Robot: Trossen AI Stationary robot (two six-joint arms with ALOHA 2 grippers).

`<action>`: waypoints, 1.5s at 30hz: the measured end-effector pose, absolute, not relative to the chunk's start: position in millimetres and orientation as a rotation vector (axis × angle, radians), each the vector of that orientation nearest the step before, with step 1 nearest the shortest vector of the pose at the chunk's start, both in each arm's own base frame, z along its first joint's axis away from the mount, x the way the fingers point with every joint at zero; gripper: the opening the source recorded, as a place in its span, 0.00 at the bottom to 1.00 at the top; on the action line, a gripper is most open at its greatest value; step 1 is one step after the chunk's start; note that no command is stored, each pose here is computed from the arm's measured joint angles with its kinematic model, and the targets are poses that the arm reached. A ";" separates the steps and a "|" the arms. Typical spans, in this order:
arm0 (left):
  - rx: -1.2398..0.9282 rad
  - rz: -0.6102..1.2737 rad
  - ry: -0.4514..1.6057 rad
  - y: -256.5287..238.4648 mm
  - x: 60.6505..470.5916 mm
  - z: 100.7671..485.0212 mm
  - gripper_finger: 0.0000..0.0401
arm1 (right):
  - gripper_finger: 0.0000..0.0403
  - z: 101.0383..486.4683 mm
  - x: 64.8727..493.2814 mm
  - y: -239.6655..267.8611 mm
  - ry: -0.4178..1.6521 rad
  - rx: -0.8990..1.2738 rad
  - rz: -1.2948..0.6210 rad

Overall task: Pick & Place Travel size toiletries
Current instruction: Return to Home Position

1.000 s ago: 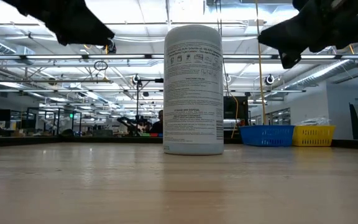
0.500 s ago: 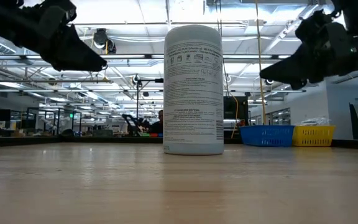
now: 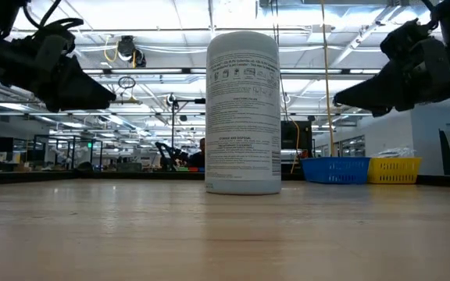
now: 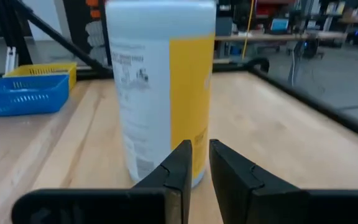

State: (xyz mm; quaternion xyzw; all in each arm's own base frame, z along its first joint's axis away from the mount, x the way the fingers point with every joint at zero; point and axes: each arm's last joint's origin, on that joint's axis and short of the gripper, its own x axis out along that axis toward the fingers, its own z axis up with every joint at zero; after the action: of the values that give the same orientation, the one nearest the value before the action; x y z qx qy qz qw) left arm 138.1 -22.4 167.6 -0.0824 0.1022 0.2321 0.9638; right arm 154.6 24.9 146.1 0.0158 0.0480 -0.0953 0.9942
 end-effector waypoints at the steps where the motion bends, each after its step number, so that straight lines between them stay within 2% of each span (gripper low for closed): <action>1: -0.176 0.474 0.192 -20.9 135.9 167.2 0.53 | 0.12 148.0 154.0 24.8 0.085 0.025 -0.190; 13: -0.201 0.373 0.122 -16.0 115.3 151.5 0.53 | 0.12 180.0 137.9 20.0 -0.133 -0.021 -0.196; 19: -0.232 0.358 0.078 -15.7 110.7 157.0 0.53 | 0.12 192.5 127.7 17.7 -0.224 -0.072 -0.203; 26: -0.363 0.354 0.048 -15.9 110.9 157.9 0.53 | 0.12 206.1 112.3 14.3 -0.340 -0.097 -0.217; 33: -0.388 0.354 0.042 -15.9 110.9 158.1 0.53 | 0.12 200.8 104.6 17.8 -0.308 0.075 0.005; 35: -0.386 0.354 0.043 -15.9 110.9 158.0 0.53 | 0.12 196.6 105.1 19.2 -0.264 0.065 0.051; 37: -0.387 0.354 0.043 -15.9 110.9 158.1 0.53 | 0.12 191.9 106.1 19.1 -0.215 0.053 0.050; 45: -0.386 0.354 0.043 -15.9 110.9 158.1 0.53 | 0.12 177.1 108.4 19.2 -0.057 0.242 0.051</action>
State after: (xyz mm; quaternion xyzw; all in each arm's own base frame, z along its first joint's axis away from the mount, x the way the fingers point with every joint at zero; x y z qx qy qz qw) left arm 110.9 -15.9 158.1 -0.1908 0.0213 0.1749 0.9657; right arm 108.4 19.2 177.1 0.1207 -0.0285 0.0254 0.9920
